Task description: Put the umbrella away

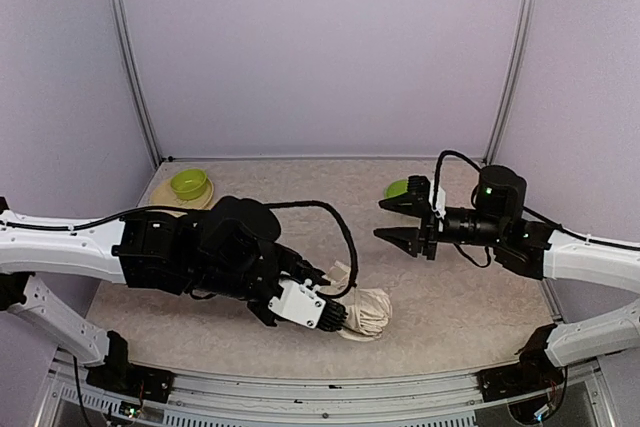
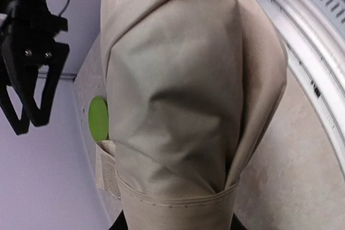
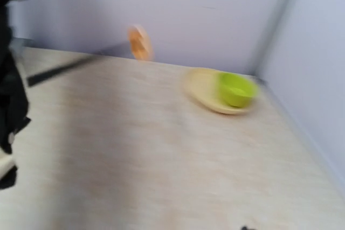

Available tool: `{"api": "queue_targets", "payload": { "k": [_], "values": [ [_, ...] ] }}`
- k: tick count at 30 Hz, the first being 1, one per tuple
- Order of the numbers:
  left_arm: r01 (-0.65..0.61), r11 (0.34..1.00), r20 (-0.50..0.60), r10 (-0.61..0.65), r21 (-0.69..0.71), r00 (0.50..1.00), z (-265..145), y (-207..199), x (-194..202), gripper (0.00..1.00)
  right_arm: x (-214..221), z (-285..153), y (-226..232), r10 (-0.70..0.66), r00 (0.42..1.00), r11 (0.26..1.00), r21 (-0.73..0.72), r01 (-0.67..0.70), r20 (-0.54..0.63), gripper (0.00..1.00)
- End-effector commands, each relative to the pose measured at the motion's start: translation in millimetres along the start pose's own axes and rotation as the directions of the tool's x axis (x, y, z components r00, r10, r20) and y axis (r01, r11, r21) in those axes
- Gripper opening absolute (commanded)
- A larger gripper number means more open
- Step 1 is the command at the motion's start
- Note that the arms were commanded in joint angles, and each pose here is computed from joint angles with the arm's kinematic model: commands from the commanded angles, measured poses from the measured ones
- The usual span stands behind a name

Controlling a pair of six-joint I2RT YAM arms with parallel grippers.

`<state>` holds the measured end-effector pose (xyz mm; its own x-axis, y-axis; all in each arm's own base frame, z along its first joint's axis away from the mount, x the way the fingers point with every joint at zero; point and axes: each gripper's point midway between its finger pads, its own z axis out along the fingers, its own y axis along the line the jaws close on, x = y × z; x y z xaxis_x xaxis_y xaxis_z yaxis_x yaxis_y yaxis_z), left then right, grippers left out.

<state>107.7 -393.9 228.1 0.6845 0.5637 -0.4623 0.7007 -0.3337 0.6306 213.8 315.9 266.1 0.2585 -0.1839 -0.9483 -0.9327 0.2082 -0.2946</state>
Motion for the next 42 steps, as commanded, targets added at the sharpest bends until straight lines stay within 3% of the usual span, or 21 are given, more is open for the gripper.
{"api": "queue_targets", "payload": {
  "k": [1,6,10,12,18,22,34,39,42],
  "values": [
    [-0.348,0.919,-0.478,0.225,-0.186,0.849,-11,35,68,0.0,8,-20,-33,-0.132,0.987,0.958,0.245,0.151,-0.091,0.53],
    [-0.478,0.854,-0.474,0.34,-0.207,0.812,-20,25,49,0.0,-3,-21,-19,-0.293,0.953,0.932,0.2,0.303,-0.075,0.52],
    [-0.419,0.888,-0.313,0.35,-0.191,0.883,-27,9,6,0.0,-20,-22,14,-0.457,0.889,0.883,0.125,0.452,0.017,0.52],
    [-0.387,0.907,-0.289,0.33,-0.166,0.899,-25,1,1,0.0,-24,-23,30,-0.486,0.872,0.872,0.099,0.48,0.054,0.53],
    [-0.311,0.928,-0.268,0.252,-0.205,0.93,-21,-1,-10,0.0,-17,-17,73,-0.399,0.911,0.917,0.024,0.398,0.107,0.55],
    [-0.304,0.928,-0.251,0.248,-0.216,0.936,-18,5,-19,0.0,-40,-23,83,-0.354,0.906,0.934,0.045,0.354,0.232,0.56],
    [-0.308,0.935,-0.256,0.259,-0.177,0.931,-11,8,-23,0.0,-41,-1,96,-0.418,0.882,0.902,-0.014,0.431,0.217,0.52],
    [-0.31,0.938,-0.25,0.265,-0.158,0.931,-8,5,-23,0.0,-44,5,98,-0.438,0.874,0.891,-0.029,0.453,0.209,0.41],
    [-0.306,0.94,-0.252,0.262,-0.153,0.931,-8,5,-21,0.0,-41,9,105,-0.456,0.866,0.878,-0.057,0.476,0.206,0.4]
  ]
}}
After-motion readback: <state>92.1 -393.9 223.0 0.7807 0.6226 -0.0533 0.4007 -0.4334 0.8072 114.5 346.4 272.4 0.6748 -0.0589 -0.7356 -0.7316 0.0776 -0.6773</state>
